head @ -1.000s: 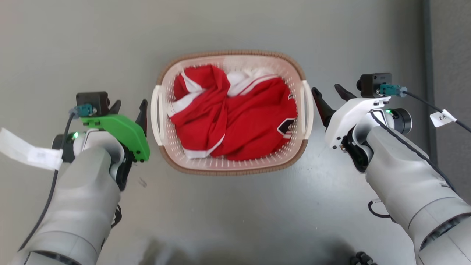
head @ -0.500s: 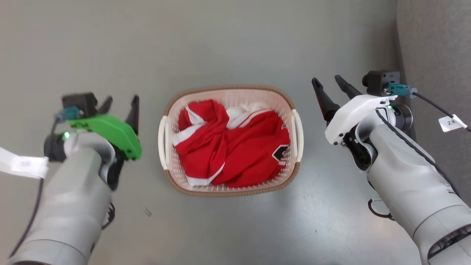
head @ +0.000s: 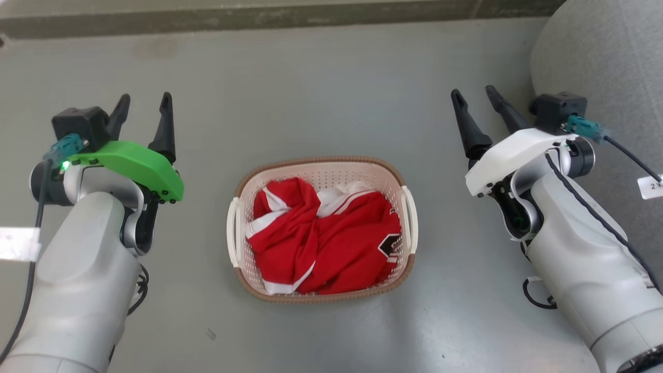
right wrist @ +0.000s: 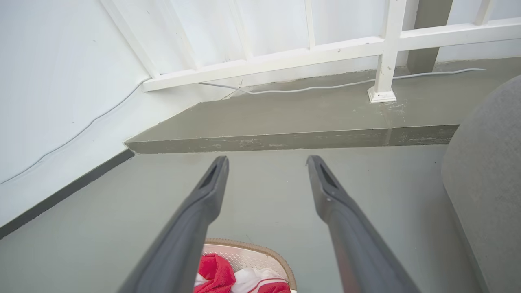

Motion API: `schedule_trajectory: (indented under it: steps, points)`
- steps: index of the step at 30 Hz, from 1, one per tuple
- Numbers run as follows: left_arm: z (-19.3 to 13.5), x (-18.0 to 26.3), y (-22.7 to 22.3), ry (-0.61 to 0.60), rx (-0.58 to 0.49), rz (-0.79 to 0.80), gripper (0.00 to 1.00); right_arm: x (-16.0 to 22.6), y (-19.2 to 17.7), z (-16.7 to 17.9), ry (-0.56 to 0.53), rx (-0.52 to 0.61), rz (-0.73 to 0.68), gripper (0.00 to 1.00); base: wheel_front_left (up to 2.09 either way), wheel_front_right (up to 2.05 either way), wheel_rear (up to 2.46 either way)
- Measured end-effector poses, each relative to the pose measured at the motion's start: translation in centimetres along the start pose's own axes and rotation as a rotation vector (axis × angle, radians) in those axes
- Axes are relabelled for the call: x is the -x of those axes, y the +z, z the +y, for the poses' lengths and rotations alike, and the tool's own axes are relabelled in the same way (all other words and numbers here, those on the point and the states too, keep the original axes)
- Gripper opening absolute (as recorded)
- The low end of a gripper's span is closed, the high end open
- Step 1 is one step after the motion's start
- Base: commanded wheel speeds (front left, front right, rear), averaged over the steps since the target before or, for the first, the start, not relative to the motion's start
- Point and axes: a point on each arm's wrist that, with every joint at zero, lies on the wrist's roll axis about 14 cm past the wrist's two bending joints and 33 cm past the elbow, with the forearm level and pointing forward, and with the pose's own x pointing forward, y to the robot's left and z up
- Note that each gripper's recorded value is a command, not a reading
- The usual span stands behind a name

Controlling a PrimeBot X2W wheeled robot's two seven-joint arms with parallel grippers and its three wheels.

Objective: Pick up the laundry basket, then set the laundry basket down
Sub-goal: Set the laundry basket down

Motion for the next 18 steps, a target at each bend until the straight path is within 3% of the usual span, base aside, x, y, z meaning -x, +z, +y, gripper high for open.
schedule_trajectory:
  steps: [7, 18]
  points:
    - [-0.6, 1.6, 3.4, 0.009, -0.04, -0.115, 1.0, 1.5, 3.4, 0.2, -0.018, 0.029, -0.11, 1.0, 0.0, 0.0, 0.0]
    - [-3.1, 5.4, 4.7, -0.016, -0.08, -0.201, 1.0, 4.5, 6.8, 0.3, -0.042, 0.075, -0.237, 1.0, 0.0, 0.0, 0.0]
